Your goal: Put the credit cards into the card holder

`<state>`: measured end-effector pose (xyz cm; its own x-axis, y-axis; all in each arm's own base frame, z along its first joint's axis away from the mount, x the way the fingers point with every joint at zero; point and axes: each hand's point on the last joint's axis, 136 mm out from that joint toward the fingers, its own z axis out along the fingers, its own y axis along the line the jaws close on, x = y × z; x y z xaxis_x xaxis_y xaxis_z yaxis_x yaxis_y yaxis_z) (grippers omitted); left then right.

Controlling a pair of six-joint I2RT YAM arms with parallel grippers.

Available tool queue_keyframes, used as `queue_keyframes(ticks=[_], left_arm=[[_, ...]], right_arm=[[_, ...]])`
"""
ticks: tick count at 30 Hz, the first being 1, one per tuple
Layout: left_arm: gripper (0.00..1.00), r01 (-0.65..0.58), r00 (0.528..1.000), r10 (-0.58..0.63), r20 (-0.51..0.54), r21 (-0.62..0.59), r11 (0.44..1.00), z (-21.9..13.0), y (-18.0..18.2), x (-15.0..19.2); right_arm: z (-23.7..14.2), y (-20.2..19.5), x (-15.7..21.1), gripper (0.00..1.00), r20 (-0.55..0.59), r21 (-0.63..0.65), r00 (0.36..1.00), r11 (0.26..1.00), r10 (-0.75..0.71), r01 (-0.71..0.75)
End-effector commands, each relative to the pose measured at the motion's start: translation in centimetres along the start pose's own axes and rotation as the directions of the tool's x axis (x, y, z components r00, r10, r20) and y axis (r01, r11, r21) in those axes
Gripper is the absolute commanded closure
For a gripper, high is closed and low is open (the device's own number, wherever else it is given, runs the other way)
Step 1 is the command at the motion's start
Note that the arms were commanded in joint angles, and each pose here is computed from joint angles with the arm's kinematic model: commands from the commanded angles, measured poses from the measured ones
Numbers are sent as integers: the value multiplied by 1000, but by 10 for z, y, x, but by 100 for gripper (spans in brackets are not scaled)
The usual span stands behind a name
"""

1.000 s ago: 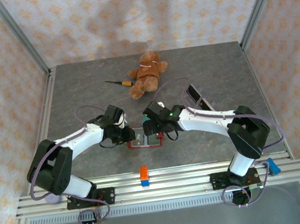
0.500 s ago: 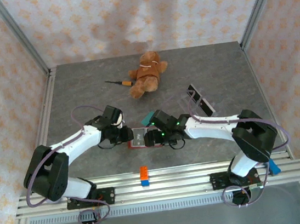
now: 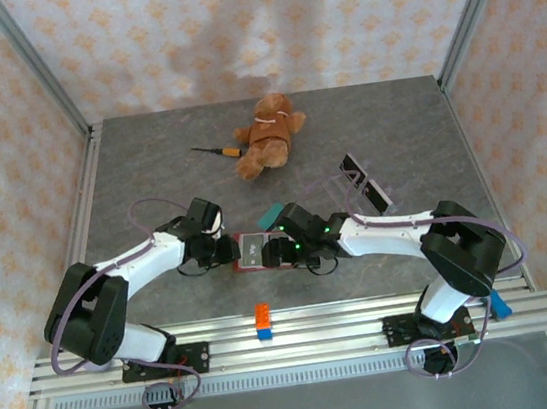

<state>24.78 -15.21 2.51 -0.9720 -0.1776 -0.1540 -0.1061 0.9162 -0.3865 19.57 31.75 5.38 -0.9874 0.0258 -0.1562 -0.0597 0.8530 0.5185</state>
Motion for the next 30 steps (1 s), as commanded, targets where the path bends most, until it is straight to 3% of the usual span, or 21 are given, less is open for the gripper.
queue_keyframes(ticks=[1, 22, 30], left_arm=[[73, 26, 1000, -26, 13, -18, 999, 5, 9, -1], [93, 60, 998, -60, -8, 44, 997, 14, 7, 8], [96, 70, 998, -69, -16, 60, 996, 16, 6, 11]], right_arm=[[0, 3, -13, 19, 38, -4, 999, 1000, 8, -8], [20, 0, -19, 25, 40, -18, 999, 1000, 21, -20], [5, 42, -30, 24, 110, -309, 994, 951, 7, 28]])
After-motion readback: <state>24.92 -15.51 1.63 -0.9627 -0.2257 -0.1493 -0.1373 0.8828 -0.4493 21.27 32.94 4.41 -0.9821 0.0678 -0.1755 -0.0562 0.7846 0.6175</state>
